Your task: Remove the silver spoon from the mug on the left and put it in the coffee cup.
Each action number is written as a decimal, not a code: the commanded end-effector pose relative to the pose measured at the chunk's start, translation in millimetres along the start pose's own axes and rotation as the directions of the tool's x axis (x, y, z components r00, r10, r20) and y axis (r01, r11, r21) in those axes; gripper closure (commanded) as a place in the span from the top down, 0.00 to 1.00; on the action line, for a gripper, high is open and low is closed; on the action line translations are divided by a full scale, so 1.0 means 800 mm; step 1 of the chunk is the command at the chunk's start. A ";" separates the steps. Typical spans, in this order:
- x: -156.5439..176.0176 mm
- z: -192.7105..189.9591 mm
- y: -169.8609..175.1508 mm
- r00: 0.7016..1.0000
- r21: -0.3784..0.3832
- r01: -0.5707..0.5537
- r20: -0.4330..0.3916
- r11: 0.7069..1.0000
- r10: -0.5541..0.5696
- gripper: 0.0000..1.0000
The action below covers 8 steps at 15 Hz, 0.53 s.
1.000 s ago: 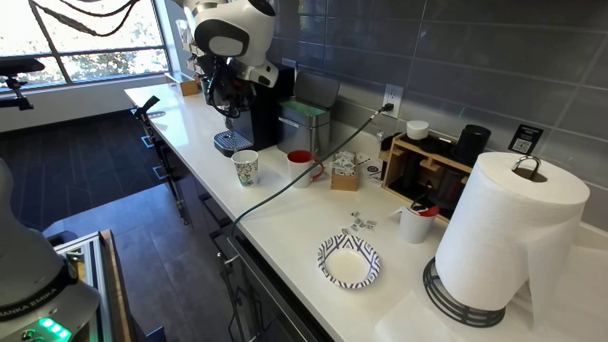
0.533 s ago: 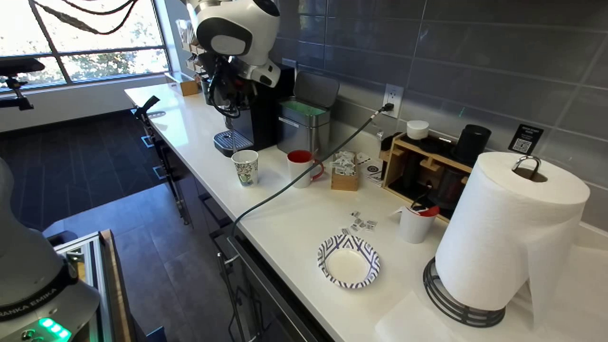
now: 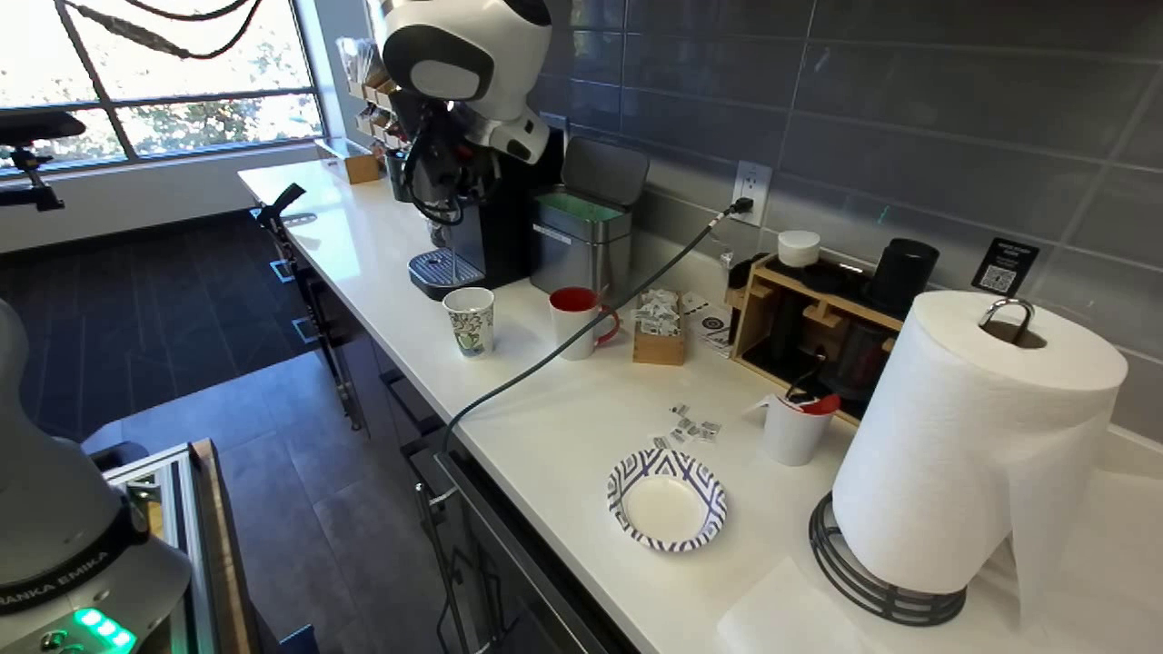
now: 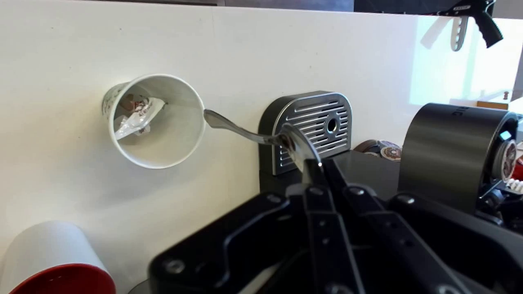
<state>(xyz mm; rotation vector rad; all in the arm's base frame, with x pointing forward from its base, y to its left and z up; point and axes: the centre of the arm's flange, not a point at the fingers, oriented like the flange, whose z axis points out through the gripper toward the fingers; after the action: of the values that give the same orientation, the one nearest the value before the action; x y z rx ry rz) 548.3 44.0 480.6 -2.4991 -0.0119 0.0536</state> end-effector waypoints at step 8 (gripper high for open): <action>0.009 0.011 0.005 0.997 -0.103 -0.018 -0.072 0.995 0.011 0.01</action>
<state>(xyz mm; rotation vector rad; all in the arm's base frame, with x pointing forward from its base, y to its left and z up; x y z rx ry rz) 554.3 38.1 477.9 -2.5442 0.0133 -0.0062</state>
